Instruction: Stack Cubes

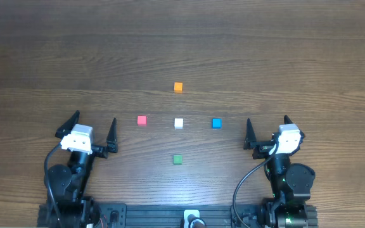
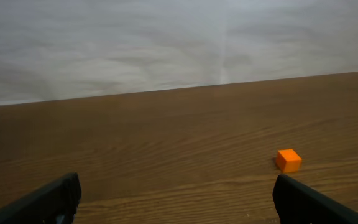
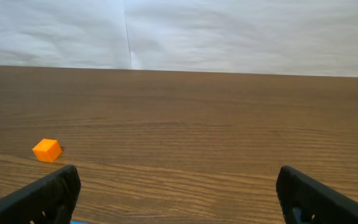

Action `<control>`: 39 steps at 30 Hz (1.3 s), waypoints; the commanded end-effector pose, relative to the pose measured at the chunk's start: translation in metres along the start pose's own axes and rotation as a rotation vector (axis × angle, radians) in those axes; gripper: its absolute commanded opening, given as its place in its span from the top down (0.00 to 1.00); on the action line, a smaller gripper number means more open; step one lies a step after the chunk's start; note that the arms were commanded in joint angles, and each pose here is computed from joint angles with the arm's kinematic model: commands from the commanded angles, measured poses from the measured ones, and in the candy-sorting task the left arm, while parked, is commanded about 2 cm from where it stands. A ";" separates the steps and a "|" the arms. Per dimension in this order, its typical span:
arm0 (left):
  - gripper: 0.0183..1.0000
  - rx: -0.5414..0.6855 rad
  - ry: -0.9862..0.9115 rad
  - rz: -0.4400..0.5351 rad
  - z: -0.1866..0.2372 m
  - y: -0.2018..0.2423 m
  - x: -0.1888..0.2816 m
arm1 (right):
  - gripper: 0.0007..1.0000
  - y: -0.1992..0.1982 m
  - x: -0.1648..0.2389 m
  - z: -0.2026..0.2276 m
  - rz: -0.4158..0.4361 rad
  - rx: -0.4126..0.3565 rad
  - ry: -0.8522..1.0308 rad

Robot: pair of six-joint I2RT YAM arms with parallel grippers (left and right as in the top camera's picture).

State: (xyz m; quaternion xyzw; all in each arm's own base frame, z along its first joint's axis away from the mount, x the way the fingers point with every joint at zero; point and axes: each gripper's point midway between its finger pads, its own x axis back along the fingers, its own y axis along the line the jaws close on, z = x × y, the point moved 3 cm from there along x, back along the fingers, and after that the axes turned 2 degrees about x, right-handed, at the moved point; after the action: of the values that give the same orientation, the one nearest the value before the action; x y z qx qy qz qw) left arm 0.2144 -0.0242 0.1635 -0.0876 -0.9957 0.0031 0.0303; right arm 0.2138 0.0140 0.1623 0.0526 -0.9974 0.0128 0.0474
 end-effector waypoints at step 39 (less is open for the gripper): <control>0.00 0.356 0.540 0.301 -0.067 -0.075 -0.035 | 0.01 0.001 0.000 0.002 0.000 0.002 -0.004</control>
State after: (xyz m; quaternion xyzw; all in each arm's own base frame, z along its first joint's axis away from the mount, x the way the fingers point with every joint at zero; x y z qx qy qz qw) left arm 0.2293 -0.0887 0.2285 -0.2099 -0.9332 0.1431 0.2543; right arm 0.2138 0.0140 0.1621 0.0526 -0.9974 0.0132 0.0476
